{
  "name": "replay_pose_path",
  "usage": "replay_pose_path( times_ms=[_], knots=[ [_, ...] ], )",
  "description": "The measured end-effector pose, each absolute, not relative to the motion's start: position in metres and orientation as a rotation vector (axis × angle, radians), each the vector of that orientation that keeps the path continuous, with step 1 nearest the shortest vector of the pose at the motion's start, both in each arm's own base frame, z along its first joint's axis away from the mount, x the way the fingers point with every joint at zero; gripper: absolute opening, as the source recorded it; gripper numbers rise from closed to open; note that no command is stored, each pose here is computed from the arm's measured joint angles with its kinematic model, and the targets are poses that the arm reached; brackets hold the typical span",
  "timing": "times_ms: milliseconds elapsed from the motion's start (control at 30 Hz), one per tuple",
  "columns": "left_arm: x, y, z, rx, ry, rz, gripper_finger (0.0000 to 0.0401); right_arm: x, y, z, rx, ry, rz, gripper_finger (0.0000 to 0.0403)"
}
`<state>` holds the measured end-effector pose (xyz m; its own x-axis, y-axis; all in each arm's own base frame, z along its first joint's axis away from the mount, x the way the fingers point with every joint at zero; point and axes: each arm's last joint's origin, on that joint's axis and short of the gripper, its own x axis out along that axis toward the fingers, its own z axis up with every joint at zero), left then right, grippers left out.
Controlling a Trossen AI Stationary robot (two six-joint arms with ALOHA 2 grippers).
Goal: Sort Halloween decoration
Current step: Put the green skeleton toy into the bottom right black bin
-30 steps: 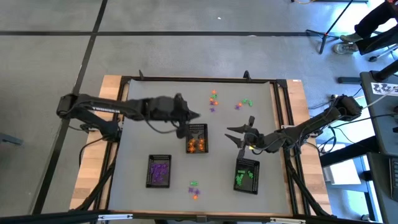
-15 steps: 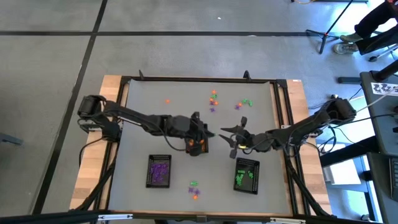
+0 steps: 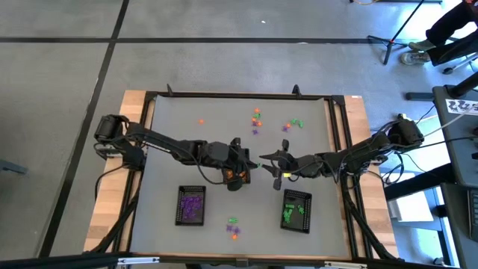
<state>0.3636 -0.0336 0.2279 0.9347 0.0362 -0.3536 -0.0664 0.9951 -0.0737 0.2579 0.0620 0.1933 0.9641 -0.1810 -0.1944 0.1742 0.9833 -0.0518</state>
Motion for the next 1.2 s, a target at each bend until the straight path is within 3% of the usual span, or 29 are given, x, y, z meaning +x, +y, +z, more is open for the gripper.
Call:
replay_pose_path(
  times_ms=[433, 967, 1200],
  knots=[
    [0.3634, -0.034, 0.2285, -0.082, 0.356, 0.064, 0.0, 0.258, 0.0673, 0.1924, -0.024, 0.218, -0.009, 0.0129],
    [0.3629, -0.0386, 0.2282, -0.103, 0.36, 0.049, 0.0, 0.2591, 0.0673, 0.1986, -0.014, 0.156, -0.037, 0.0127],
    [0.3628, -0.039, 0.2279, -0.103, 0.362, 0.047, 0.0, 0.2591, 0.0672, 0.1985, -0.036, 0.158, -0.035, 0.0065]
  ],
)
